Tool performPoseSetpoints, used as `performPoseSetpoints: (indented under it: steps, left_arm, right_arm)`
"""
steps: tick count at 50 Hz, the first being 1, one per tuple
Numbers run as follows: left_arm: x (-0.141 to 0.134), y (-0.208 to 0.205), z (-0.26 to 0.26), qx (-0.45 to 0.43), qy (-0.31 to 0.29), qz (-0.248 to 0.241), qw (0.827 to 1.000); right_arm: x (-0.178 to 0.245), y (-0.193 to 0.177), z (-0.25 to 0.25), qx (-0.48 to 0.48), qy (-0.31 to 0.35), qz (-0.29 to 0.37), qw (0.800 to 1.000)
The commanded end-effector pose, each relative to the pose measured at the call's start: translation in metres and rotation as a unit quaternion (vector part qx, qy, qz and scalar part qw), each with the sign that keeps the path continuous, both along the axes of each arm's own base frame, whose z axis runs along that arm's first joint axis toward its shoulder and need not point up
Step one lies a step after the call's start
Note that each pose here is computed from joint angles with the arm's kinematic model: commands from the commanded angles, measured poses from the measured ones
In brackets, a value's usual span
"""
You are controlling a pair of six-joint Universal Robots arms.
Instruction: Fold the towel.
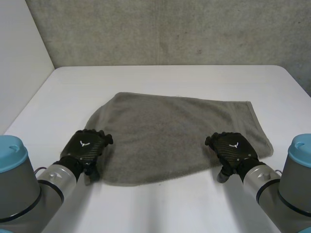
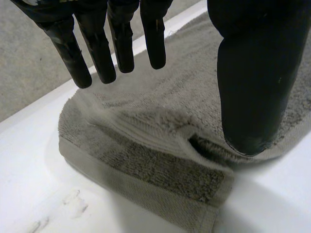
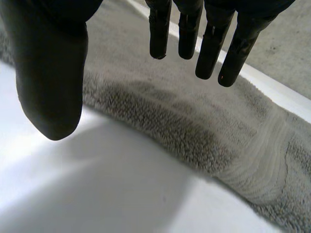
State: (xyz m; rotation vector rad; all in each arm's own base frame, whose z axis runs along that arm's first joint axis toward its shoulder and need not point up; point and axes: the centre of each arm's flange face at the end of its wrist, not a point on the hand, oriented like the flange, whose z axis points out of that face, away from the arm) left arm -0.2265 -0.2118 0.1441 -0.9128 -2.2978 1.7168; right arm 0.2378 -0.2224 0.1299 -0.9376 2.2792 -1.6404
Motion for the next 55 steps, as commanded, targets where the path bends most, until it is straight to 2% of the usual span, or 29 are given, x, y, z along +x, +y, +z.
performPoseSetpoints:
  steps: [1,21,30,55]
  left_arm:
    - [-0.001,-0.004,-0.003,-0.008,-0.008,-0.003,1.000]
    - [0.001,-0.003,-0.005,-0.008,-0.009,0.001,1.000]
    - [0.001,-0.001,-0.007,-0.007,-0.009,-0.001,1.000]
    - [-0.002,-0.006,-0.021,-0.007,-0.007,-0.004,1.000]
  right_arm:
    - [-0.001,-0.005,-0.005,-0.019,0.016,0.001,1.000]
    - [0.004,-0.024,-0.018,-0.056,0.024,0.001,0.998]
    - [-0.018,-0.041,-0.004,-0.086,0.037,-0.079,0.992]
    - [-0.016,-0.031,-0.008,-0.075,0.039,-0.071,0.994]
